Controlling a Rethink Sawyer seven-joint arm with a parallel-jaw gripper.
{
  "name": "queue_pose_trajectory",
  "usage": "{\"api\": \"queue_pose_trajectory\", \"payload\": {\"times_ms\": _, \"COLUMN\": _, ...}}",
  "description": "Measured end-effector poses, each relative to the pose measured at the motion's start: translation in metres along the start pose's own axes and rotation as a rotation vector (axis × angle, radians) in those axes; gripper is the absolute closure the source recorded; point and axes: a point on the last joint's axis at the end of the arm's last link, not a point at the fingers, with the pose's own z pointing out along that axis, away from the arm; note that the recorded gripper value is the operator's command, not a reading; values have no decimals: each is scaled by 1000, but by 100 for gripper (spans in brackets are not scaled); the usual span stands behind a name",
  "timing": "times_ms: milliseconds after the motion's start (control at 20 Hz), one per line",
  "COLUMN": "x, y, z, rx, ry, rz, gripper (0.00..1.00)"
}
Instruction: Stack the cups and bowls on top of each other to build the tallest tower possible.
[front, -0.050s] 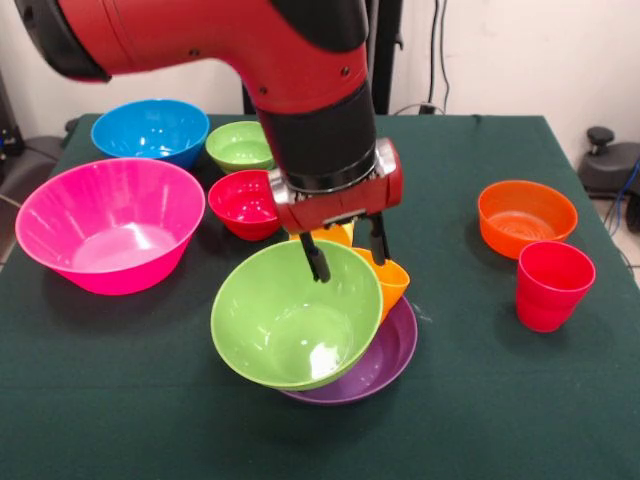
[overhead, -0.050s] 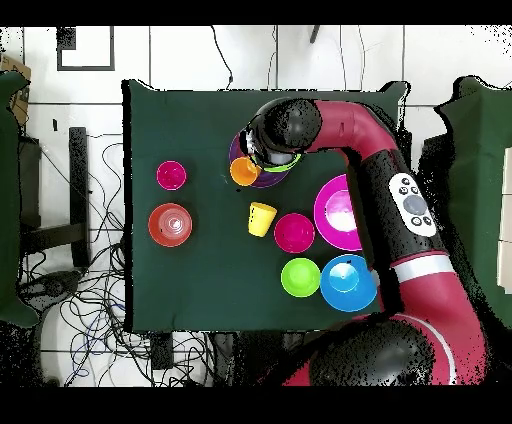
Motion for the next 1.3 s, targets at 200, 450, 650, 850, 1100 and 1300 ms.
{"api": "queue_pose_trajectory", "payload": {"times_ms": 200, "x": 0, "y": 1, "z": 9, "rx": -25, "ry": 21, "rz": -20, "gripper": 0}}
{"api": "queue_pose_trajectory", "payload": {"times_ms": 450, "x": 5, "y": 12, "z": 22, "rx": -75, "ry": 72, "rz": -78, "gripper": 0}}
{"api": "queue_pose_trajectory", "payload": {"times_ms": 650, "x": 7, "y": 19, "z": 26, "rx": -94, "ry": 87, "rz": -95, "gripper": 0}}
{"api": "queue_pose_trajectory", "payload": {"times_ms": 850, "x": 8, "y": 18, "z": 27, "rx": -95, "ry": 88, "rz": -95, "gripper": 0}}
{"api": "queue_pose_trajectory", "payload": {"times_ms": 1100, "x": 9, "y": 16, "z": 27, "rx": -82, "ry": 90, "rz": -101, "gripper": 0}}
{"api": "queue_pose_trajectory", "payload": {"times_ms": 1300, "x": 13, "y": 10, "z": 30, "rx": -40, "ry": 97, "rz": -119, "gripper": 0}}
